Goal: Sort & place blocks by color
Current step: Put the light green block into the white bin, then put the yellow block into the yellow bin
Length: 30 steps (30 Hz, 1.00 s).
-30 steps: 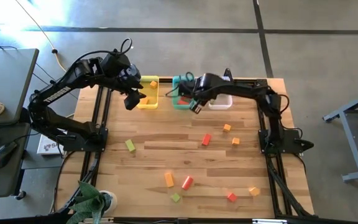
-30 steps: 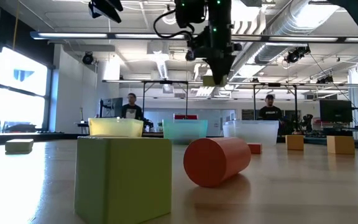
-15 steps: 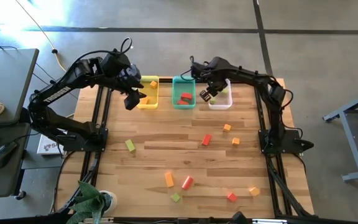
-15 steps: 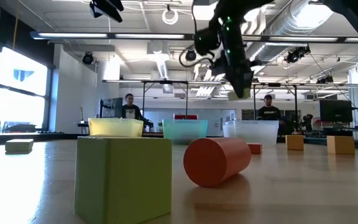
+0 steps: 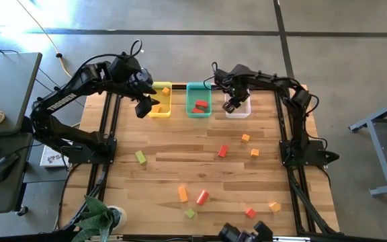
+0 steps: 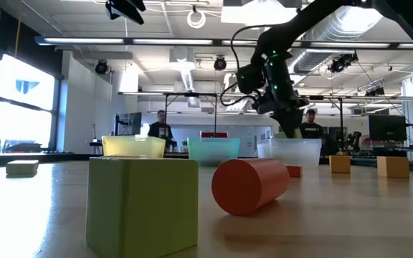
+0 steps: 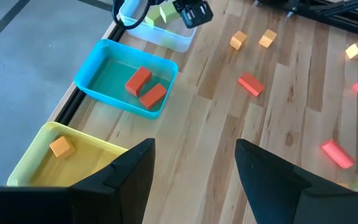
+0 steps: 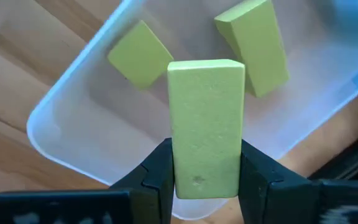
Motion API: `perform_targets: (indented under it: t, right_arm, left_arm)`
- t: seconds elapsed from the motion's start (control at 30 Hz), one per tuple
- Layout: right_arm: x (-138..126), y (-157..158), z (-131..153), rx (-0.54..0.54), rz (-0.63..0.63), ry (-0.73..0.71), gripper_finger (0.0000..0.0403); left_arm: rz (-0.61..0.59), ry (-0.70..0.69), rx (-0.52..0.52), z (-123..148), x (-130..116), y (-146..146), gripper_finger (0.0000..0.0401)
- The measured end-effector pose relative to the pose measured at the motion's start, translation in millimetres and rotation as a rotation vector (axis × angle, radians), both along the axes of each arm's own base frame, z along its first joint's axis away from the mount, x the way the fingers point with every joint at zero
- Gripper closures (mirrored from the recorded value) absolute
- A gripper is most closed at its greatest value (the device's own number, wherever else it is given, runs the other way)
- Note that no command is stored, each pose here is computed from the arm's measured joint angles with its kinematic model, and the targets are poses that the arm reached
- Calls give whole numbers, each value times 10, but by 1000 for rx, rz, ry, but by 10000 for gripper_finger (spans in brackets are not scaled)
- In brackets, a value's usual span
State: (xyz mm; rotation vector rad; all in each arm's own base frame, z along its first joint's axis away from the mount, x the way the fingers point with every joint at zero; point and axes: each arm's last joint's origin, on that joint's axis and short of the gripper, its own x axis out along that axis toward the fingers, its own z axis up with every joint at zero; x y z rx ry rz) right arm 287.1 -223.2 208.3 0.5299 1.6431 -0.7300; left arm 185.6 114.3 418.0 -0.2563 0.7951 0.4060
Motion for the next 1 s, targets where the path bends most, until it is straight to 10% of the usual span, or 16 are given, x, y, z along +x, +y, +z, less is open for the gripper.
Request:
perform_targets:
  t: [0.3, 1.0]
  right_arm:
    - [-44, -16, -36, -4, 16, 30, 179]
    - [-361, 546, 1129, -240, -219, -324, 187]
  left_arm:
    - [0, 13, -8, -31, 40, 25, 192]
    - [-332, 224, 39, -478, 693, -18, 192]
